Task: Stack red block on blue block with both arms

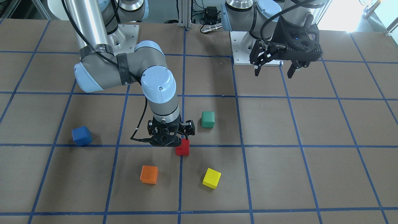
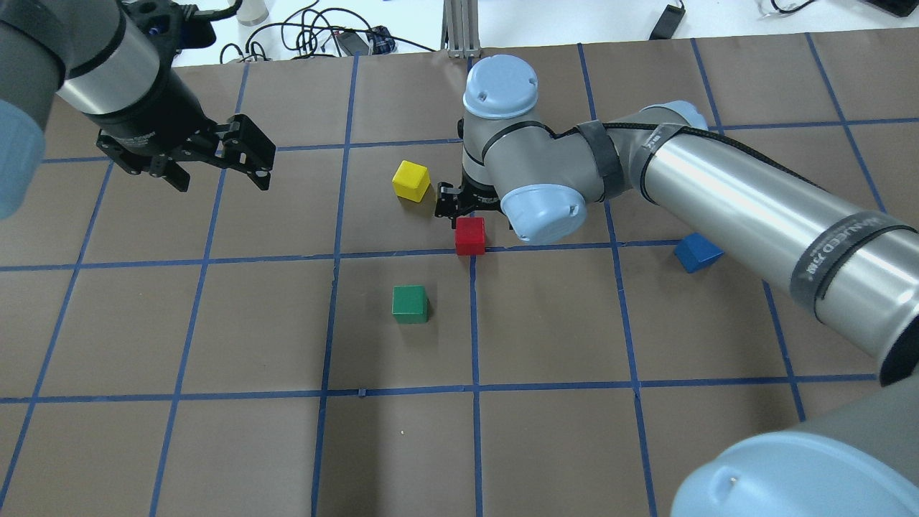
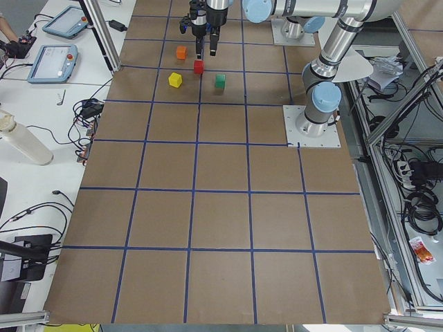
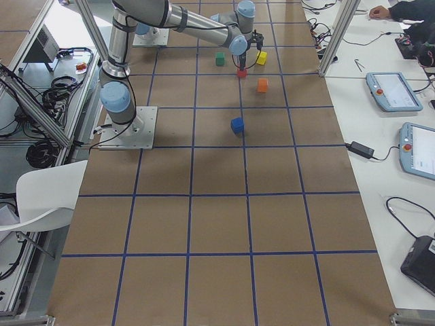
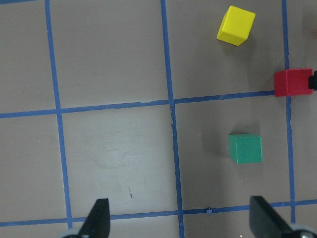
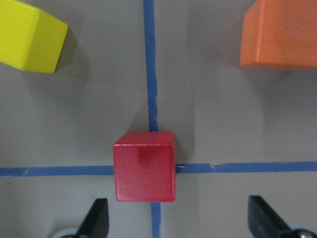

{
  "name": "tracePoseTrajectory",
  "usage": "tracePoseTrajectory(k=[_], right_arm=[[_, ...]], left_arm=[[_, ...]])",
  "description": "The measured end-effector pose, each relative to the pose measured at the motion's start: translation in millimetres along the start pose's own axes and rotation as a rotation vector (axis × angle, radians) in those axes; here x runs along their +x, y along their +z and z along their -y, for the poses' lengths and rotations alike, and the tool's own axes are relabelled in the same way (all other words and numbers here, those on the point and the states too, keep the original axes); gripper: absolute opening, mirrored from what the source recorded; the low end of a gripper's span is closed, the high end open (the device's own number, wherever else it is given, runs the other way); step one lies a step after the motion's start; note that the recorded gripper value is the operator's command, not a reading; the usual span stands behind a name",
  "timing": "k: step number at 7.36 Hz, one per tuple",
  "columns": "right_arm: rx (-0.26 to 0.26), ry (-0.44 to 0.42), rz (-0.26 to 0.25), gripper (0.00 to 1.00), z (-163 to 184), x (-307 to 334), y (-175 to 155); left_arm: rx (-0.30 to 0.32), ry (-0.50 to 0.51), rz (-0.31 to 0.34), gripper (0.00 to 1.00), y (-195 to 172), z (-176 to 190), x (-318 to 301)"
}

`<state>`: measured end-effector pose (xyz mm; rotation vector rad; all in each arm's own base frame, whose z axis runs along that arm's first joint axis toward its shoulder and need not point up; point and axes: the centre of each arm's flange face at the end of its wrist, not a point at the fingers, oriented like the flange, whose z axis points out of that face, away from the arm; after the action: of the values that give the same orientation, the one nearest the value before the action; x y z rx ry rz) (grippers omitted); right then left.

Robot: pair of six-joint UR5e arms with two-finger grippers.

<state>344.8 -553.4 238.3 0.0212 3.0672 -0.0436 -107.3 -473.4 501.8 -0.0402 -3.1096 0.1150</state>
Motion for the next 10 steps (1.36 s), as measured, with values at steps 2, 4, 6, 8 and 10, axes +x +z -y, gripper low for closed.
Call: tracePoseTrajectory(k=[2, 4, 6, 8, 10], right_arm=[[-0.024, -0.017, -0.008, 1.00, -0.4, -6.2, 26.5], [-0.034, -0.014, -0.006, 0.13, 0.5, -7.3, 38.4], [-0.011, 0.003, 0.046, 0.00, 3.2, -13.0, 37.3], [-0.001, 0.011, 0.074, 0.00, 5.0, -15.6, 32.4], [0.023, 0.024, 0.071, 0.00, 17.6, -5.8, -6.4]], left_arm=[[-0.031, 0.017, -0.006, 1.00, 0.9, 7.4, 7.7], [-0.035, 0.039, 0.030, 1.00, -7.9, 15.7, 14.3], [-0.044, 0.043, 0.036, 1.00, -16.1, 33.8, 16.7], [-0.063, 0.054, 0.038, 1.00, -15.1, 37.7, 20.4], [-0.065, 0.058, 0.041, 1.00, -17.4, 32.2, 21.2]])
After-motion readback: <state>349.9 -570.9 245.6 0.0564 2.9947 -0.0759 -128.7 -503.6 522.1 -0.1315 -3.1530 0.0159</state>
